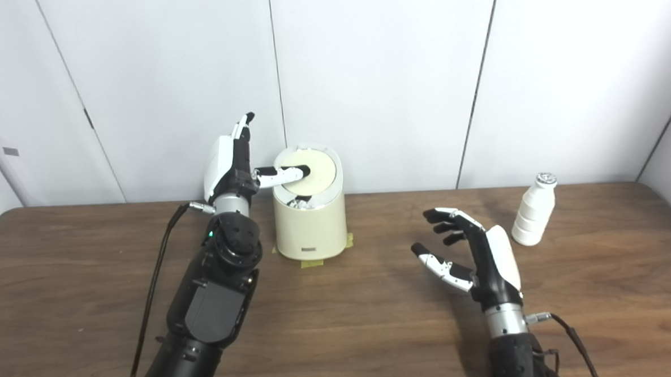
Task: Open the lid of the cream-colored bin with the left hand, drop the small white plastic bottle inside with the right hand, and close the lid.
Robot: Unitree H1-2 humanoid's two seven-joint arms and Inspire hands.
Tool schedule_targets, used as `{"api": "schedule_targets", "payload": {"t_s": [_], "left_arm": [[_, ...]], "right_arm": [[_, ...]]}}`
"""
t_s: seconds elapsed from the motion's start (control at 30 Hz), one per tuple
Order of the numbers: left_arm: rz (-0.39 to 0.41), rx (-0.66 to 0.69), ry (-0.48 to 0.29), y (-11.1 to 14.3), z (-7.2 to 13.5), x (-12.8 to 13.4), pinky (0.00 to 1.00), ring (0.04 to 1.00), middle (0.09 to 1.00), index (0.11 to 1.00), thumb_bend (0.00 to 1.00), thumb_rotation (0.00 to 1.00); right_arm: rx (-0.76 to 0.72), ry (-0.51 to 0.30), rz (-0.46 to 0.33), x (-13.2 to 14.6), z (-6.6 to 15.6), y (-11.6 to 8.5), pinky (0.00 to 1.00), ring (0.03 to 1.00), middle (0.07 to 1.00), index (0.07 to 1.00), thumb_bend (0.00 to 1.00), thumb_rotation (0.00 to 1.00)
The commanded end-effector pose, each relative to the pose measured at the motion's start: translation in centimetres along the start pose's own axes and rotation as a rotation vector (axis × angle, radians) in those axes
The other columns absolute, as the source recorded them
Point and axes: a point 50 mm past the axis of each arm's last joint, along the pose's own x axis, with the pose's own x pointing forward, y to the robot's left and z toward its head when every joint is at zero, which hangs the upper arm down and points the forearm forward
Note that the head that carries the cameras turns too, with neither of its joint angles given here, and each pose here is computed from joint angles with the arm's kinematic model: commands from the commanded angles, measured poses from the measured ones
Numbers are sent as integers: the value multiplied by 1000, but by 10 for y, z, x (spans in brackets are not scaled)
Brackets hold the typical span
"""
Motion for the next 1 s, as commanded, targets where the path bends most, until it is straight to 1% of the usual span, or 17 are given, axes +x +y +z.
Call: {"api": "schedule_targets", "payload": {"t_s": [0.0,0.07,0.17,0.27,0.37,0.47,0.57,0.6,0.67,0.7,0.77,0.83,0.87,0.93,0.97], "left_arm": [[50,-30,-93,8,37,9,1000,1000,1000,1000,889,150],[48,-28,-95,7,37,9,1000,1000,1000,1000,891,143],[46,18,-103,6,37,8,1000,1000,1000,1000,897,166],[42,115,-162,2,37,4,1000,1000,1000,1000,897,174],[65,222,-236,-5,36,-2,1000,1000,1000,1000,910,164],[96,350,-275,-12,32,-4,1000,1000,1000,1000,916,168],[123,456,-301,-16,28,-5,1000,1000,1000,1000,919,176],[134,489,-306,-18,26,-5,1000,1000,1000,1000,937,173],[149,541,-313,-20,23,-5,1000,1000,1000,1000,957,167],[153,562,-314,-20,21,-5,1000,1000,1000,1000,966,151],[162,590,-314,-21,18,-4,1000,1000,1000,1000,966,140],[169,594,-303,-20,15,-4,1000,1000,1000,1000,945,134],[173,589,-293,-20,14,-3,1000,1000,1000,1000,876,159],[180,578,-280,-19,12,-2,1000,1000,1000,1000,821,180],[182,565,-278,-18,11,-2,1000,1000,1000,1000,703,258]], "right_arm": [[29,68,24,-25,-10,20,531,648,690,667,310,368],[37,66,22,-25,-11,20,539,654,695,668,308,367],[38,65,20,-25,-11,20,534,653,695,668,311,348],[39,68,21,-25,-10,19,531,652,695,664,317,376],[29,66,21,-24,-10,19,524,644,688,669,316,372],[29,59,16,-24,-10,19,526,648,686,666,312,357],[34,66,13,-25,-9,19,536,653,692,667,308,343],[33,67,11,-25,-9,18,534,653,693,666,305,332],[27,72,12,-25,-8,18,524,646,687,667,304,317],[27,72,13,-25,-8,18,512,639,681,670,305,328],[32,70,12,-25,-8,17,511,639,679,669,303,316],[35,65,12,-25,-8,16,489,620,664,671,300,300],[36,63,13,-25,-8,16,515,637,678,673,297,298],[34,63,13,-25,-8,16,531,647,687,675,295,295],[31,66,13,-25,-8,15,518,640,681,676,300,294]]}}
